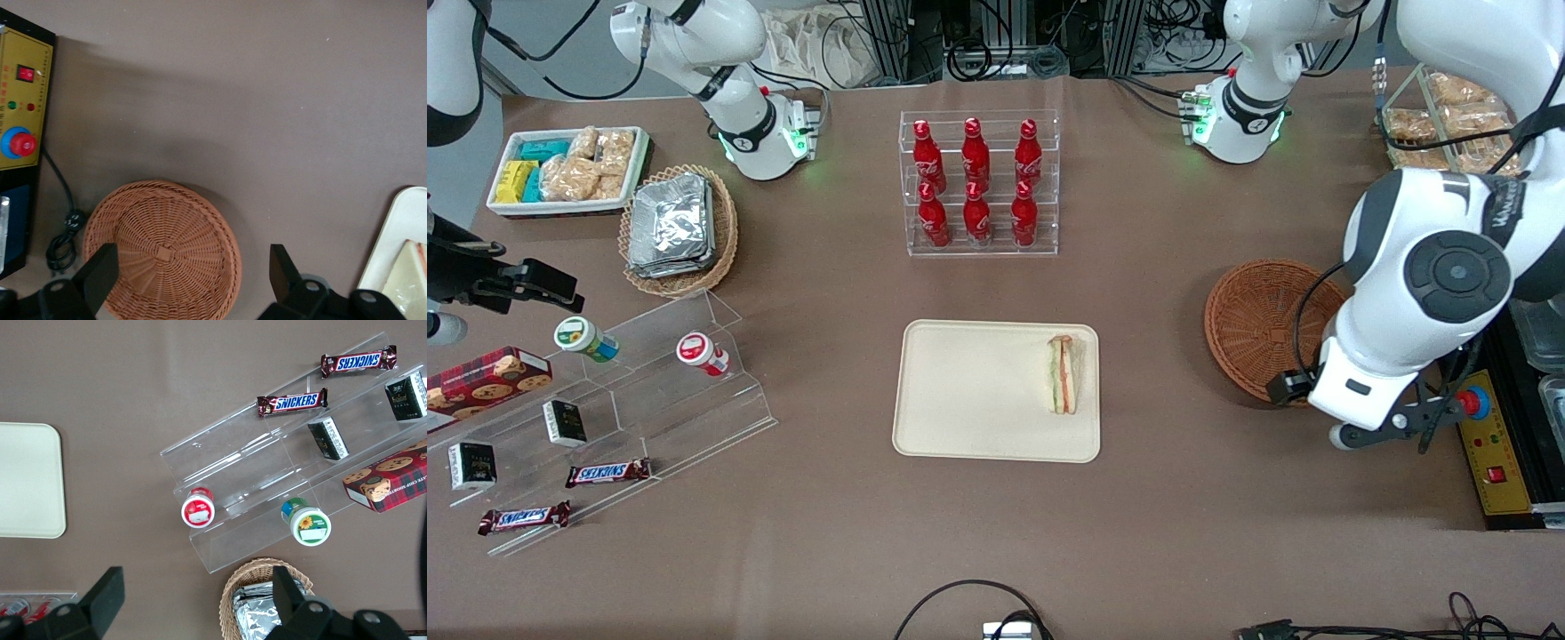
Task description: Place sandwich from basket to tray
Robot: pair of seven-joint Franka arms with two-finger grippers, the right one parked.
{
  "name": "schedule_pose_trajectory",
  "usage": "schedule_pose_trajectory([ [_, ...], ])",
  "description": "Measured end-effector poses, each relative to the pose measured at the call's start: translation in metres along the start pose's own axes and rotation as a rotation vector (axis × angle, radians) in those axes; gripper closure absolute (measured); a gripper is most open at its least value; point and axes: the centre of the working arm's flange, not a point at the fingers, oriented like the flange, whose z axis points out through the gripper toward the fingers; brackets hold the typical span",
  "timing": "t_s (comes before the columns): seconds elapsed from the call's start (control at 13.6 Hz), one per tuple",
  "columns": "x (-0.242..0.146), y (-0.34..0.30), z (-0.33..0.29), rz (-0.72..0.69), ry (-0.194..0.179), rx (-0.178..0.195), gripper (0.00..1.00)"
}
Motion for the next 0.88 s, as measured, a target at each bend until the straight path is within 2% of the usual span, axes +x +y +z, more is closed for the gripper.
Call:
schedule_pose_trajectory([
  [0.15, 0.0, -0.01, -0.004, 0.054, -0.013, -0.005, 0.0],
  [0.22, 0.0, -0.017, -0.006, 0.088, -0.03, -0.021, 0.0],
  [0.37, 0.002, -0.048, -0.014, 0.134, -0.058, -0.075, 0.0],
  [0.44, 0.002, -0.067, -0.021, 0.158, -0.06, -0.094, 0.0],
  [0.66, -0.018, -0.111, -0.046, 0.221, -0.043, -0.09, 0.0],
  [0.88, -0.048, -0.126, -0.081, 0.246, -0.031, -0.091, 0.0],
])
